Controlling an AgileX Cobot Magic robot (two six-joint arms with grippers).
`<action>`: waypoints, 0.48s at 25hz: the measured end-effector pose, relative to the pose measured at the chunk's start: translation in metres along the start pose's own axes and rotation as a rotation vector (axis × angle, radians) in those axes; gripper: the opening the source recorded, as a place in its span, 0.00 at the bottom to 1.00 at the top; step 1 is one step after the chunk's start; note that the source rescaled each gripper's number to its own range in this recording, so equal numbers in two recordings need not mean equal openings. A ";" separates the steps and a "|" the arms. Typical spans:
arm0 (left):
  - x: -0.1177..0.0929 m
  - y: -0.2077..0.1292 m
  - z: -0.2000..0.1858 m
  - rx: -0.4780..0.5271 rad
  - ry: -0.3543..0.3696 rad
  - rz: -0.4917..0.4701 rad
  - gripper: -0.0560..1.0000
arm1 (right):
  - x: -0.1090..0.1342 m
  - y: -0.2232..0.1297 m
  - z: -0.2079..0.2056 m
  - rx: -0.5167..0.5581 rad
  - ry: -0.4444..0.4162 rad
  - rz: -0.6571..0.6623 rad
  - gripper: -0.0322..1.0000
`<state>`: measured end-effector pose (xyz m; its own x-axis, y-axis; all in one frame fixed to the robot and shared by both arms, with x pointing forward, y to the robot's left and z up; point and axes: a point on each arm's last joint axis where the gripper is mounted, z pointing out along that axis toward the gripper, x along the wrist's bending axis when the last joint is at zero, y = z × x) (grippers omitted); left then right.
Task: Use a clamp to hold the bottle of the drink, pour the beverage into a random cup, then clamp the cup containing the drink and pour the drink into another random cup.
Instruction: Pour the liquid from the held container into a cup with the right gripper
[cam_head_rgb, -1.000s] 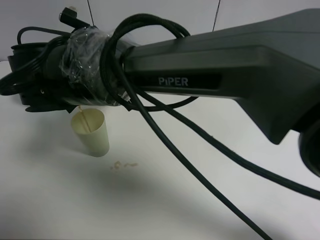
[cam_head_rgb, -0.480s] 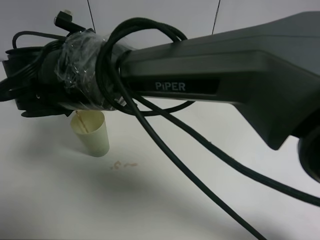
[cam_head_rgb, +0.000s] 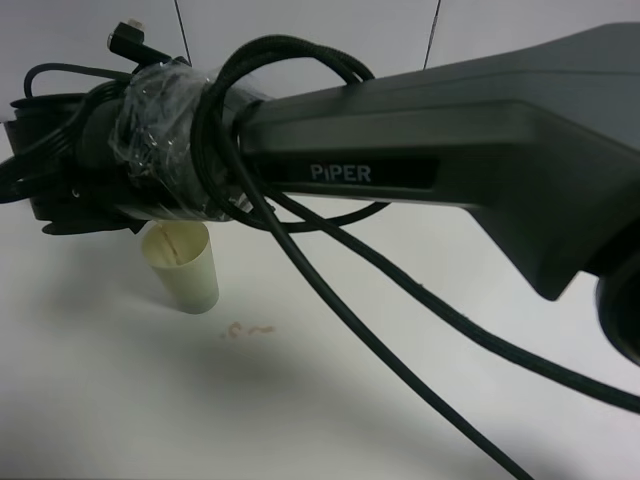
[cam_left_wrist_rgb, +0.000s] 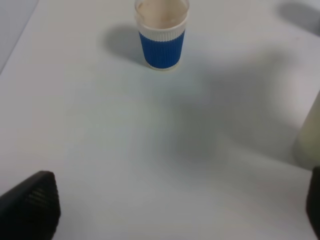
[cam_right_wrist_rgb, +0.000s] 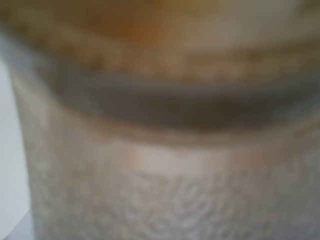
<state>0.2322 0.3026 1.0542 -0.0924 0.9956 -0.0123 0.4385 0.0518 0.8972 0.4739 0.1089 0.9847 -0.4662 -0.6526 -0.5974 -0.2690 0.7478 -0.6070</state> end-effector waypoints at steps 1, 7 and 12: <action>0.000 0.000 0.000 0.000 0.000 0.000 1.00 | 0.000 0.000 0.000 0.002 -0.003 -0.001 0.04; 0.000 0.000 0.000 0.000 0.000 0.000 1.00 | -0.003 -0.002 0.000 0.020 -0.029 -0.013 0.04; 0.000 0.000 0.000 0.000 0.000 0.000 1.00 | -0.005 -0.003 -0.001 0.040 -0.059 -0.027 0.04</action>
<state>0.2322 0.3026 1.0542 -0.0924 0.9956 -0.0123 0.4385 0.0518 0.8972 0.4768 0.1099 0.9901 -0.4086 -0.6792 -0.6097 -0.2465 0.7253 -0.6428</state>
